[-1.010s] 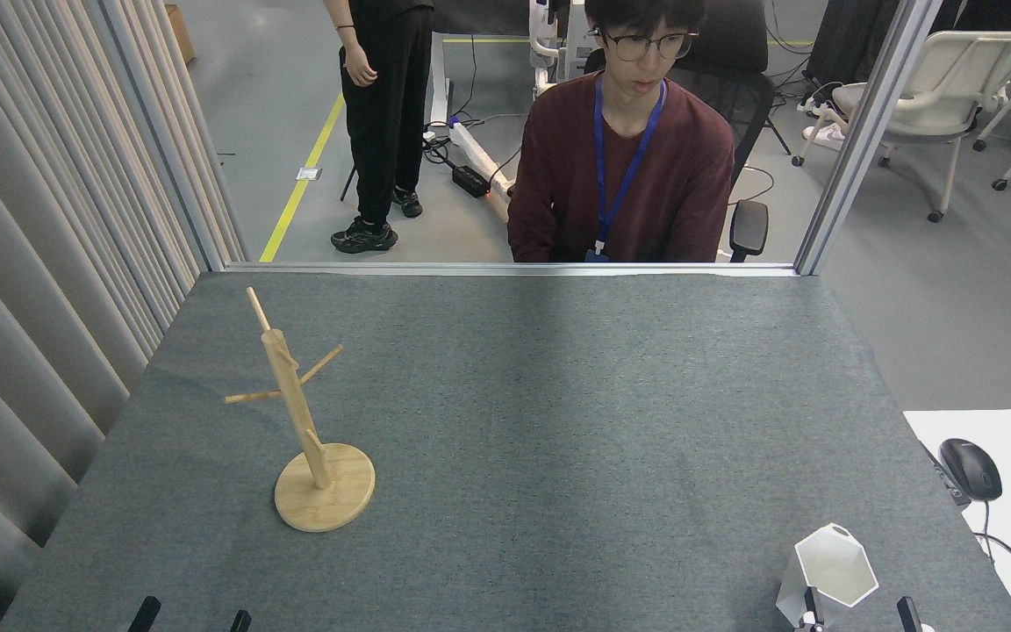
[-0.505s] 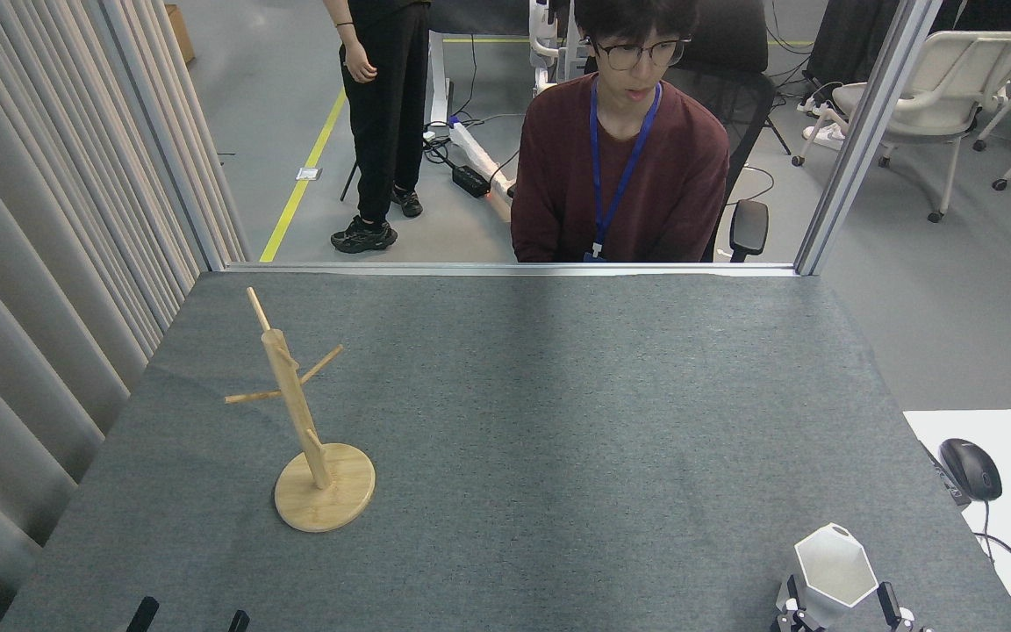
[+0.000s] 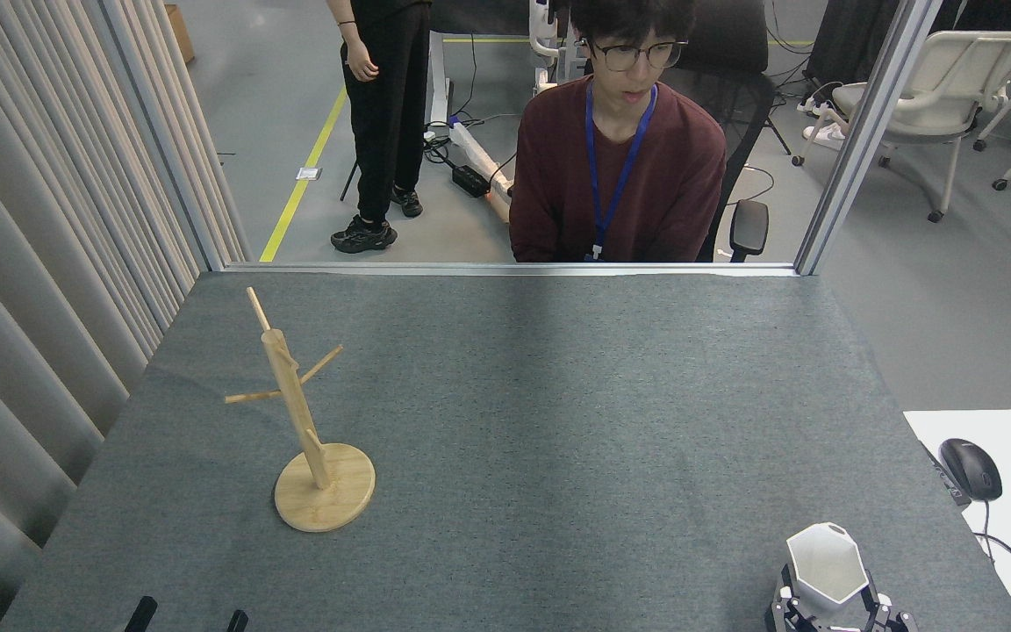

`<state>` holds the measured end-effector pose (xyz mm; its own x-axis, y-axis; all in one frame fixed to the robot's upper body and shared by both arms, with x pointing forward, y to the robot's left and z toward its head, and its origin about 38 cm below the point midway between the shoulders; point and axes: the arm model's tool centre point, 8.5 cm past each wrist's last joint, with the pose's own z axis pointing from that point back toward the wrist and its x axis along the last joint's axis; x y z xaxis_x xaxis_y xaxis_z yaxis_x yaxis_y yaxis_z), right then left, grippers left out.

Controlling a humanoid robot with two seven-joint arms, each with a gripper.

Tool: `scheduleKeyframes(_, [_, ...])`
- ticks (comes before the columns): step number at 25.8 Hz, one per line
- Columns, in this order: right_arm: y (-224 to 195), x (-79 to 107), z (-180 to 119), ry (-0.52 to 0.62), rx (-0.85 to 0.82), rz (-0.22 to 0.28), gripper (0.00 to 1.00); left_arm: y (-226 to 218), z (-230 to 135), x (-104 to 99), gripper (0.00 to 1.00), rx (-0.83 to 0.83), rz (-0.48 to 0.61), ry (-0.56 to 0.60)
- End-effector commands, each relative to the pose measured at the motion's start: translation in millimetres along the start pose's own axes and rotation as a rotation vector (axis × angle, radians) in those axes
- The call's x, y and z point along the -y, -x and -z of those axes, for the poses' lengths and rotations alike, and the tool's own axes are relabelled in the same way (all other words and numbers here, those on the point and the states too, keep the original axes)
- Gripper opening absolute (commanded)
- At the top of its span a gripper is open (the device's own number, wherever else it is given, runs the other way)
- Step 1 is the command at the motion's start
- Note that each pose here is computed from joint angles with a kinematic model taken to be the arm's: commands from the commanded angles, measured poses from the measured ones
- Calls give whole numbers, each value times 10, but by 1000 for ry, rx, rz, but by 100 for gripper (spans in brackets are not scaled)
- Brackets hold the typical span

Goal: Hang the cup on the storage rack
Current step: 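Reach the right gripper to the white cup and grasp it, then carry the cup toward the left gripper and grasp it with the left gripper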

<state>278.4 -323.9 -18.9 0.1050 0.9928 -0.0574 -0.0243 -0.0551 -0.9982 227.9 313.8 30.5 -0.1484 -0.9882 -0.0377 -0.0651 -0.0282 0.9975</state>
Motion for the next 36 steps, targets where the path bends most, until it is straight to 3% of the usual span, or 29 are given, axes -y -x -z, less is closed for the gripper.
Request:
scheduleKeyframes(1, [-14, 31, 15, 19, -2, 6, 61, 0, 1, -3, 99, 0, 0, -1])
scheduleKeyframes(3, [9, 139, 44, 55, -9, 11, 61, -35, 16, -20, 99, 10, -1, -7])
scheduleKeyframes(6, [84, 481, 118, 155, -32, 18, 61, -135, 142, -98, 99, 37, -13, -45])
scheduleKeyframes(8, [7, 719, 312, 226, -31, 30, 60, -308, 419, -198, 99, 99, -19, -98])
scheduleKeyframes(10, [-59, 885, 505, 263, -59, 25, 60, -656, 658, -157, 99, 203, -46, -104])
scheduleKeyframes(14, [-980, 1071, 726, 284, 37, 28, 60, -1265, 1107, -80, 99, 359, -36, -96])
scheduleKeyframes(18, [-1818, 1260, 695, 328, 148, -19, 60, -1723, 1383, 16, 99, 446, -26, -69])
scheduleKeyframes(22, [-2367, 1336, 547, 355, 247, -21, 60, -1964, 1528, -26, 99, 483, -8, -78])
scheduleKeyframes(29, [-2641, 1313, 383, 357, 328, -35, 60, -2114, 1559, -23, 99, 519, 10, -72])
scheduleKeyframes(36, [-2903, 1248, 263, 353, 413, -71, 60, -2211, 1671, -168, 99, 539, 33, -112])
